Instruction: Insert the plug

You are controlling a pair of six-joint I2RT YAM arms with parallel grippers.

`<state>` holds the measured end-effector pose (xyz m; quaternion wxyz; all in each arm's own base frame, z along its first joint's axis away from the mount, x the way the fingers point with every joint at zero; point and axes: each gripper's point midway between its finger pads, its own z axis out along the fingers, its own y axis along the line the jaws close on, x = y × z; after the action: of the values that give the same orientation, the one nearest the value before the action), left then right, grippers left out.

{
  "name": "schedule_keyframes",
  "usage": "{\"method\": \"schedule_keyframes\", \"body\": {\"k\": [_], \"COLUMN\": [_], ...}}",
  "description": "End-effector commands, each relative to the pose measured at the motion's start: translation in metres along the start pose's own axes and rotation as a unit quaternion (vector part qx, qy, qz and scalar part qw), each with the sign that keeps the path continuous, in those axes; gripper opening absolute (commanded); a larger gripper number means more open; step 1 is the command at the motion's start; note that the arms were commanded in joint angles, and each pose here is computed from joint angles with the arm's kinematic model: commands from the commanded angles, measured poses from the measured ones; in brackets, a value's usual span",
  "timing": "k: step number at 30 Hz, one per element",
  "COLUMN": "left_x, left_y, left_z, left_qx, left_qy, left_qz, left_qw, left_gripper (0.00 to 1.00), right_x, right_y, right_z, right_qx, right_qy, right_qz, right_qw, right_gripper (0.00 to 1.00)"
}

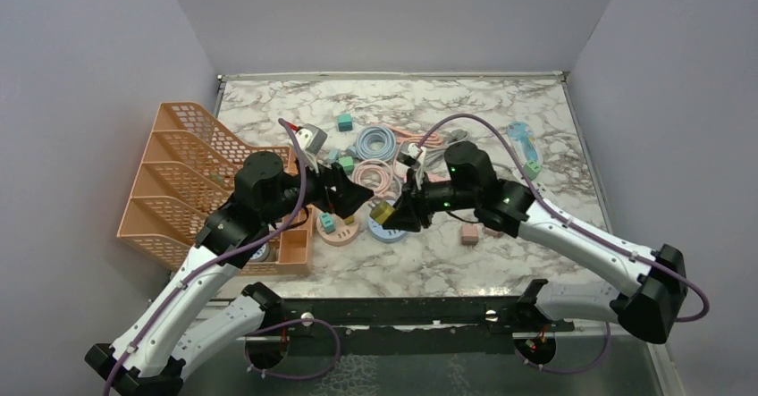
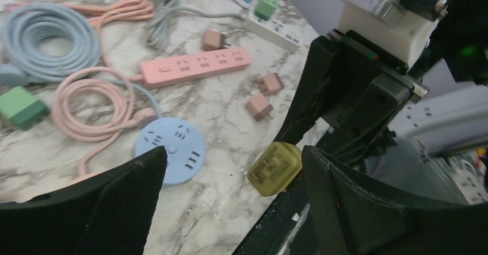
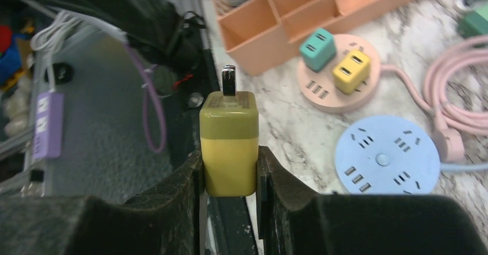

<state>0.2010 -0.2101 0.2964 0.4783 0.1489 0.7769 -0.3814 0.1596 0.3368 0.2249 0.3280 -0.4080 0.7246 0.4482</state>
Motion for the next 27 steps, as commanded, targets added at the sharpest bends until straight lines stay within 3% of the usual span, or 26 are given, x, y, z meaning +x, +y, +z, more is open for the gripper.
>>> {"method": "schedule_keyframes", "body": {"k": [1,7,15,21,27], "left_x": [0.002,0.01,0.017,0.021,0.022], "left_y": [-0.063,-0.099,-0.112,-0.112,-0.108], "left_z": [-0.013,-0.024,-0.039,-0.042,-0.039], "left_qx": [0.182,0.293,0.339,0.342,0.329], "left_qy": [0.024,0.064,0.086,0.092,0.091], "left_qz": [0.018,-0.031,-0.04,-0.035,-0.031], "left_qw": [0.983,0.954,0.936,0.934,0.939], "left_gripper": [0.89,0.84,0.66,0.7,0.32], "right_x": [-0.017,-0.043,-0.056,-0.056,-0.055], "right_y": [0.054,0.084,0.09,0.086,0.086], "right_z": [-0.03,-0.049,-0.046,-0.041,-0.039], "right_qx": [-0.127,-0.182,-0.204,-0.202,-0.205], "right_qy": [-0.012,-0.039,-0.04,-0.034,-0.027], "right_qz": [-0.047,-0.082,-0.088,-0.081,-0.071], "right_qw": [0.991,0.979,0.974,0.976,0.976], "right_gripper": [0.06,0.06,0.05,0.04,0.05]}}
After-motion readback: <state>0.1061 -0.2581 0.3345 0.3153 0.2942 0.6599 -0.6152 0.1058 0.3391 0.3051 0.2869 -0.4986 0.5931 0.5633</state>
